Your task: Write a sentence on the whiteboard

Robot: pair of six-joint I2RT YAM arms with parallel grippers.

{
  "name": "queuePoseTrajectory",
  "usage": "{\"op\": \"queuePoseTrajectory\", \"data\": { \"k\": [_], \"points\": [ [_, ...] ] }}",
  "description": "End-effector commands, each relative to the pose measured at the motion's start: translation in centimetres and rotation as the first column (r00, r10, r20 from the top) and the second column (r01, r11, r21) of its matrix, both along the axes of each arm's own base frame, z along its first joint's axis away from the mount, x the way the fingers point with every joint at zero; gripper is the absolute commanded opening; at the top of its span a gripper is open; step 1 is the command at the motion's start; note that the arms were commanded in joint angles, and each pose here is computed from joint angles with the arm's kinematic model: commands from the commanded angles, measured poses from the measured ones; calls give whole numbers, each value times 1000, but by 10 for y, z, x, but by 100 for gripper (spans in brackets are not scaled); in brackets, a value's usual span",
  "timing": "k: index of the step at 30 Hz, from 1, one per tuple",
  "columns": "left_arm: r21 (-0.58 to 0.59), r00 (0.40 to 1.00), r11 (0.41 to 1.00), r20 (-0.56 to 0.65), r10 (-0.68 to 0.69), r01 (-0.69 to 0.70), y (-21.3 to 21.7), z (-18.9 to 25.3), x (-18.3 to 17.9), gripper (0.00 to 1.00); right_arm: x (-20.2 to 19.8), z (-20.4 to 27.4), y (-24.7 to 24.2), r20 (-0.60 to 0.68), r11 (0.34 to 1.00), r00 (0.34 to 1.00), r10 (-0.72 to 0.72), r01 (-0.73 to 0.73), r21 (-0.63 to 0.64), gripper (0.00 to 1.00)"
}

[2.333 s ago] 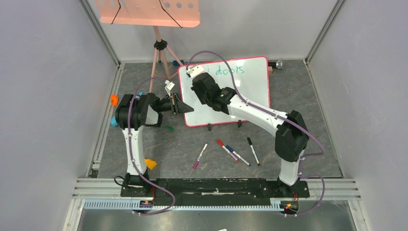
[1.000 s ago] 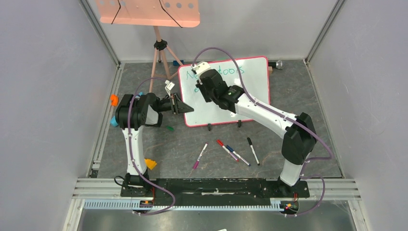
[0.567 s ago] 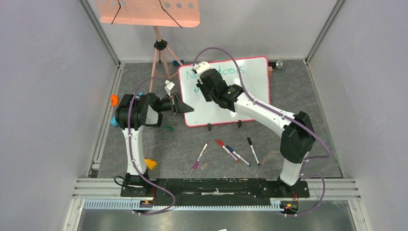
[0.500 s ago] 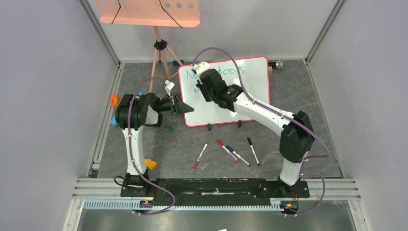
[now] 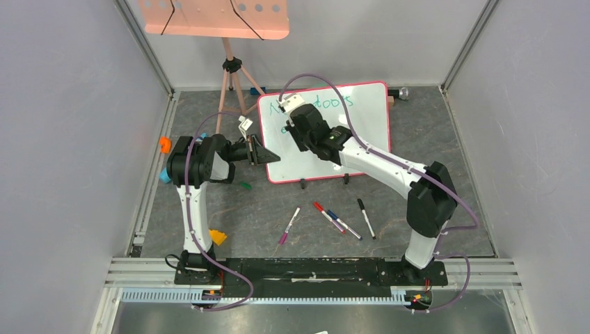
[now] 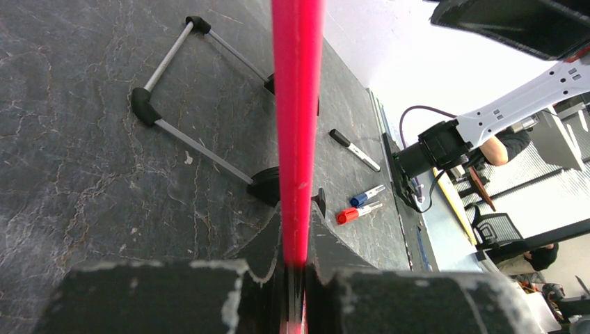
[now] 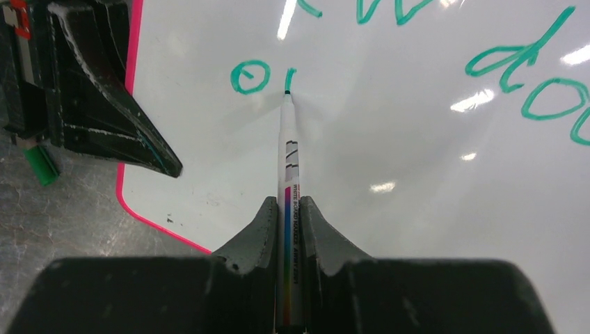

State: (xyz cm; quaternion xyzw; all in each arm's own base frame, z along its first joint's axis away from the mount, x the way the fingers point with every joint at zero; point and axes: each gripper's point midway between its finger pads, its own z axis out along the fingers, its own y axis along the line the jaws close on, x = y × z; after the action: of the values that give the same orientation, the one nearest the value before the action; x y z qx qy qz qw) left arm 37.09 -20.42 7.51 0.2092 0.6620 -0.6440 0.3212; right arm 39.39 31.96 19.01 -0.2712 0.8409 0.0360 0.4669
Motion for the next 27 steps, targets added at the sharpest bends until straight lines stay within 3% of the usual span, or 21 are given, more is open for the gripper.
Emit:
{"op": "queuePoseTrajectory", "data": {
  "k": [1, 11, 27],
  "points": [
    [-6, 993, 993, 28, 118, -118, 7, -15, 22, 2, -13, -5, -15, -14, 1000, 1000, 11, -11, -16, 0],
    [-6, 993, 993, 28, 117, -117, 7, -15, 22, 2, -25, -13, -13, -50, 999, 997, 51, -50, 6, 0],
    [-6, 993, 993, 27, 118, -118, 8, -15, 22, 2, -3, 51, 6, 56, 994, 997, 45, -50, 94, 0]
  ]
}}
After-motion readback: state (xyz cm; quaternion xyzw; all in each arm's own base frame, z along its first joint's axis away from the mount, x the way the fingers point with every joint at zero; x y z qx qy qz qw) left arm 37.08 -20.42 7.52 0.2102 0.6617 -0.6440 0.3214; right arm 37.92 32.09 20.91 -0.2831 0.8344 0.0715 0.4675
